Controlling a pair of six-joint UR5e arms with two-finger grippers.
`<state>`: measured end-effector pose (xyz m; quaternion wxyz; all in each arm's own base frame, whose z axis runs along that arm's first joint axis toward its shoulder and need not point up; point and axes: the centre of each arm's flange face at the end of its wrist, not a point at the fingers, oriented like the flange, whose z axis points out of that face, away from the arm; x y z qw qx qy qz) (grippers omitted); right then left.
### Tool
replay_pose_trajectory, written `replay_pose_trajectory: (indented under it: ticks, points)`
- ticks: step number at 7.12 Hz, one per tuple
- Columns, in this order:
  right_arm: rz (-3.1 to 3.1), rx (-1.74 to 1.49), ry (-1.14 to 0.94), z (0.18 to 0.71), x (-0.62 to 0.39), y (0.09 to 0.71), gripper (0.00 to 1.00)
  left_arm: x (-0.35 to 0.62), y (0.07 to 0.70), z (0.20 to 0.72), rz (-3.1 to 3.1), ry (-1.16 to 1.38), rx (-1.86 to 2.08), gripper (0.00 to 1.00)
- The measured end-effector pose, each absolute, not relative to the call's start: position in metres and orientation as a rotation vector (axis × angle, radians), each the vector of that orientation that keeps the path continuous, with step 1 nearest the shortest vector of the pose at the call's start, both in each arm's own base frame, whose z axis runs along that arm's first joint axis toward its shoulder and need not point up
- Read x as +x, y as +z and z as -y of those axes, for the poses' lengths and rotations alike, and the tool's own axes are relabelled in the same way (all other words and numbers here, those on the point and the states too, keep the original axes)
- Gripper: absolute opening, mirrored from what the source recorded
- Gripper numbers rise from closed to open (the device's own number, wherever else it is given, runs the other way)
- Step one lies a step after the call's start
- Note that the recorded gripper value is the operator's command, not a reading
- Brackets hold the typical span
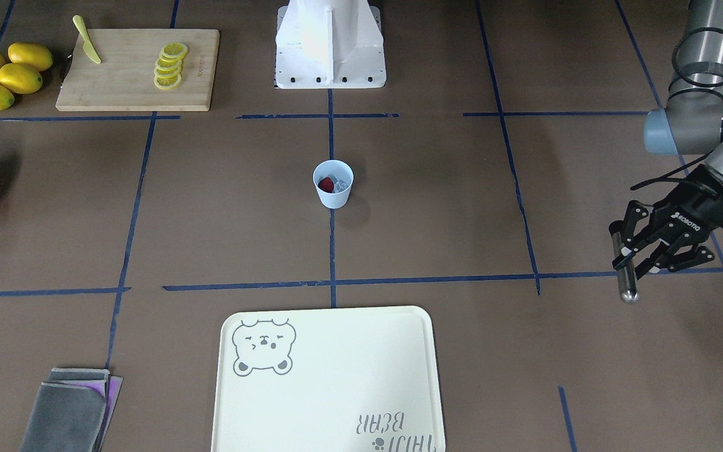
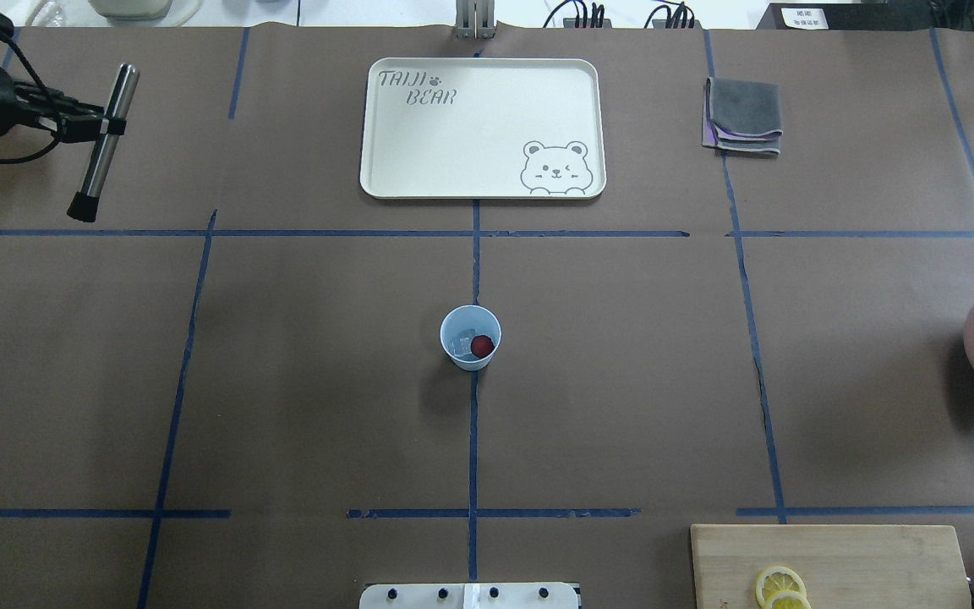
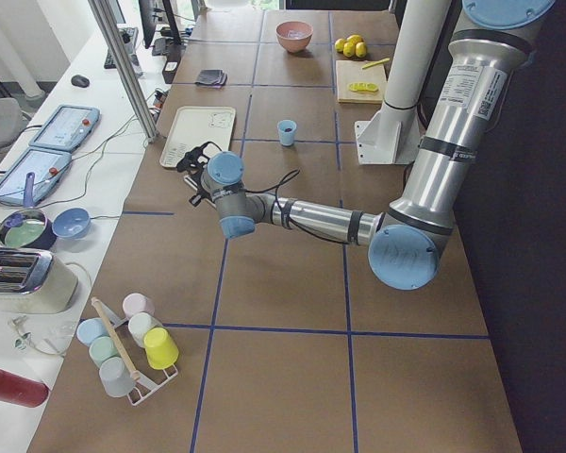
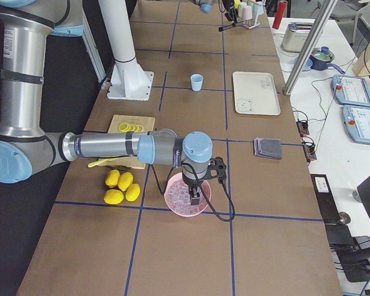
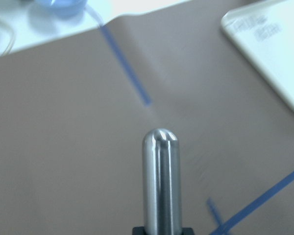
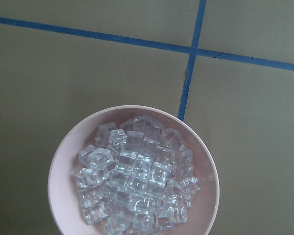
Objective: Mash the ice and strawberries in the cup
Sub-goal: 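Carry the pestle with the left gripper over the light-blue cup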
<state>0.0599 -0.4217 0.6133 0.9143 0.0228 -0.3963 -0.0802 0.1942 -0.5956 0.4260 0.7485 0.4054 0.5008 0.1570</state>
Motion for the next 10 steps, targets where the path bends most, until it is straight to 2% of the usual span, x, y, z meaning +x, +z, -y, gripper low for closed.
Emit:
replay_pose_trajectory:
  ticks: [3, 5, 8, 10]
  points:
    - [0.816, 0.049, -0.166, 0.422, 0.06, 0.612, 1.0, 0.23, 0.313, 0.592, -1.237, 0.505, 1.196, 0.0]
    - [0.816, 0.048, -0.166, 0.422, 0.06, 0.612, 1.0, 0.29, 0.272, 0.553, -1.361, 0.582, 1.389, 0.0]
    - [0.814, 0.049, -0.167, 0.422, 0.06, 0.613, 1.0, 0.418, 0.235, 0.449, -1.606, 0.395, 1.619, 0.0]
    - [0.814, 0.049, -0.167, 0.422, 0.06, 0.613, 1.0, 0.447, 0.22, 0.423, -1.644, 0.322, 1.675, 0.0]
